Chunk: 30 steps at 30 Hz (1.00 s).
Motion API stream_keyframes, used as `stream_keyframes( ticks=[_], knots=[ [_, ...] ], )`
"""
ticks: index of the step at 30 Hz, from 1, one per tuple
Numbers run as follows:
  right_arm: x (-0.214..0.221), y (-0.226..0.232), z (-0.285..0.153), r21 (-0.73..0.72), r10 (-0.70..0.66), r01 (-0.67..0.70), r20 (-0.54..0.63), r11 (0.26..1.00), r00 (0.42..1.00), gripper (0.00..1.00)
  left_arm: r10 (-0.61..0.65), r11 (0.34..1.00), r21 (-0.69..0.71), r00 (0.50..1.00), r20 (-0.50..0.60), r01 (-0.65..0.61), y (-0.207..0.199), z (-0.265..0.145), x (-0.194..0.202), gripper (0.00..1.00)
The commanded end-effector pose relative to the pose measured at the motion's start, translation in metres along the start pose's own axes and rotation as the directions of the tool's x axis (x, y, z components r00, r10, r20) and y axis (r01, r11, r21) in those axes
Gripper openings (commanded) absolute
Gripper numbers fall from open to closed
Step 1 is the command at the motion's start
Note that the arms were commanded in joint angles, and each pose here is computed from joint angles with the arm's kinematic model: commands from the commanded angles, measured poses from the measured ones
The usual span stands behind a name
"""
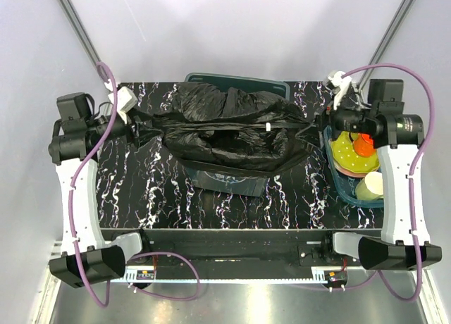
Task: Put the trash bags into the trash bin
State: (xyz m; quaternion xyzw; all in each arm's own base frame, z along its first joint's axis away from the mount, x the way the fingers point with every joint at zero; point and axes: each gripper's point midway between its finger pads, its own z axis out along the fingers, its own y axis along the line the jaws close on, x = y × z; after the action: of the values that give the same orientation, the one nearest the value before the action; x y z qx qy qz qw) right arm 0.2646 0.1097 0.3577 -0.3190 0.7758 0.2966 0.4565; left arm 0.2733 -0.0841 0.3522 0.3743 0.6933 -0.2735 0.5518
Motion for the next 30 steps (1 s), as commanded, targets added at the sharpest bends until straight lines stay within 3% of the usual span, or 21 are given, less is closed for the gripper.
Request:
stream_keyframes(
  ticks=[1,7,10,17,24,30],
  knots=[
    [-0.013,0.014,0.016,-0.033,-0.175,0.175,-0.006,0.984,0.985,0.87,0.134,0.991,0.000,0.990,0.038,-0.134,0.005,0.013,-0.020,0.59],
    [-0.017,0.011,0.031,-0.019,-0.252,0.252,-0.030,0.968,0.967,0.64,0.155,0.988,0.000,0.986,0.065,-0.155,0.008,0.022,-0.032,0.38],
    [-0.025,-0.005,0.034,0.055,-0.260,0.261,-0.025,0.964,0.965,0.59,0.168,0.986,-0.009,0.983,0.069,-0.168,0.010,0.021,-0.035,0.31],
    [-0.036,-0.015,0.023,0.154,-0.268,0.269,-0.023,0.951,0.963,0.59,0.188,0.981,-0.053,0.980,0.069,-0.185,0.014,0.018,-0.041,0.40],
    [-0.051,0.001,0.021,0.109,-0.262,0.255,0.051,0.961,0.964,0.64,0.198,0.979,-0.064,0.976,0.087,-0.193,0.013,0.015,-0.050,0.47],
    [-0.054,-0.011,0.034,0.111,-0.255,0.248,0.058,0.962,0.965,0.51,0.197,0.979,-0.071,0.975,0.104,-0.191,0.014,0.015,-0.057,0.45]
  ],
)
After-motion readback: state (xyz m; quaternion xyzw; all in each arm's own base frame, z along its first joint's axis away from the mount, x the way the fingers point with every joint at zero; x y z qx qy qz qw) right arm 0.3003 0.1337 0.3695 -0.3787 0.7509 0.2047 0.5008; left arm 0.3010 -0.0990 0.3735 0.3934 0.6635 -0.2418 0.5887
